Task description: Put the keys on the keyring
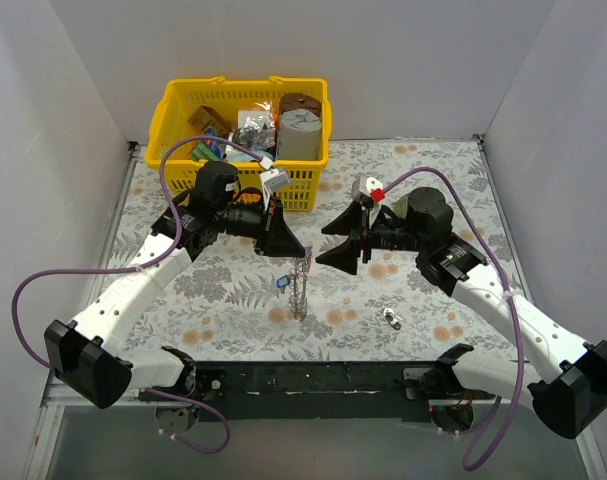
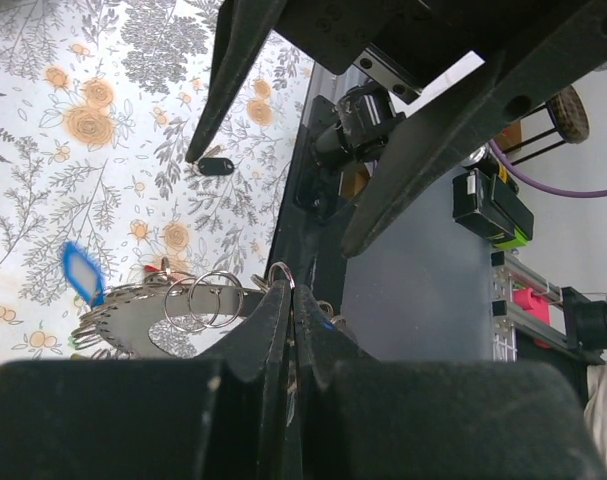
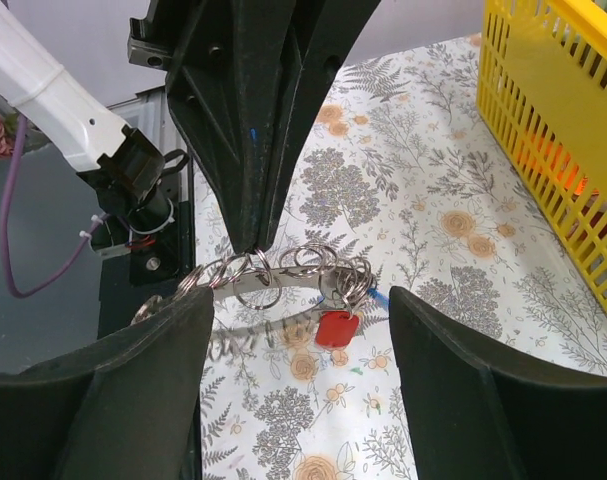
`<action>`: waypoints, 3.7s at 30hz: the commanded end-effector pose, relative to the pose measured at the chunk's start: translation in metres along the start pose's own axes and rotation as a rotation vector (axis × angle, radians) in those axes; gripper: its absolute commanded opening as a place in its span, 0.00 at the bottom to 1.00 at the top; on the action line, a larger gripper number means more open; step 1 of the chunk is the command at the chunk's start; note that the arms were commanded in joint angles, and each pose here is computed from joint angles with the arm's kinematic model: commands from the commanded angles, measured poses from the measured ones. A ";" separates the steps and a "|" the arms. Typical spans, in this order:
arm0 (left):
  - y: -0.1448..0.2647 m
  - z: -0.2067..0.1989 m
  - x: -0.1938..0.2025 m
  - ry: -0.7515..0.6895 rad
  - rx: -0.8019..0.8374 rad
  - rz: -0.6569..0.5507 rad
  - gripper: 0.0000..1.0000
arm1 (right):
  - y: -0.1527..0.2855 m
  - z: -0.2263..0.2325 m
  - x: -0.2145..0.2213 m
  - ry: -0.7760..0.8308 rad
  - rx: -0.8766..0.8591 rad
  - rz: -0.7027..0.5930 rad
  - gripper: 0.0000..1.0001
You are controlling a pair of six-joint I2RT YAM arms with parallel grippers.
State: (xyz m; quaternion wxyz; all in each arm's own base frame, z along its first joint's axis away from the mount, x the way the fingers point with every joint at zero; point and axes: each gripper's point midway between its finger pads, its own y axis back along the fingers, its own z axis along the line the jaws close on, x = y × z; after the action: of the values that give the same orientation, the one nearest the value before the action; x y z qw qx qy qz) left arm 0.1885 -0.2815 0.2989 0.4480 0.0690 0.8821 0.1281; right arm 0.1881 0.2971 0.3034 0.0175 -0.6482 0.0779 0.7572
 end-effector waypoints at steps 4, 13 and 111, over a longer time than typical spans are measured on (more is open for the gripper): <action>0.007 -0.029 -0.018 -0.059 0.075 -0.041 0.00 | -0.006 0.015 -0.030 0.019 -0.111 -0.081 0.73; 0.007 -0.033 -0.024 -0.073 0.100 -0.055 0.00 | -0.012 0.024 -0.022 -0.030 -0.207 -0.056 0.43; 0.020 -0.055 -0.081 -0.192 0.062 -0.353 0.00 | 0.022 0.041 -0.094 -0.050 -0.070 -0.387 0.52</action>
State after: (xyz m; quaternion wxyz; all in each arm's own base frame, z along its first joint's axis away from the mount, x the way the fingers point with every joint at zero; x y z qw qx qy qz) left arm 0.1817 -0.2930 0.3850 0.5062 -0.0447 0.8610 -0.0186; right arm 0.1594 0.2969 0.3831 0.1221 -0.5937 -0.0885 0.7904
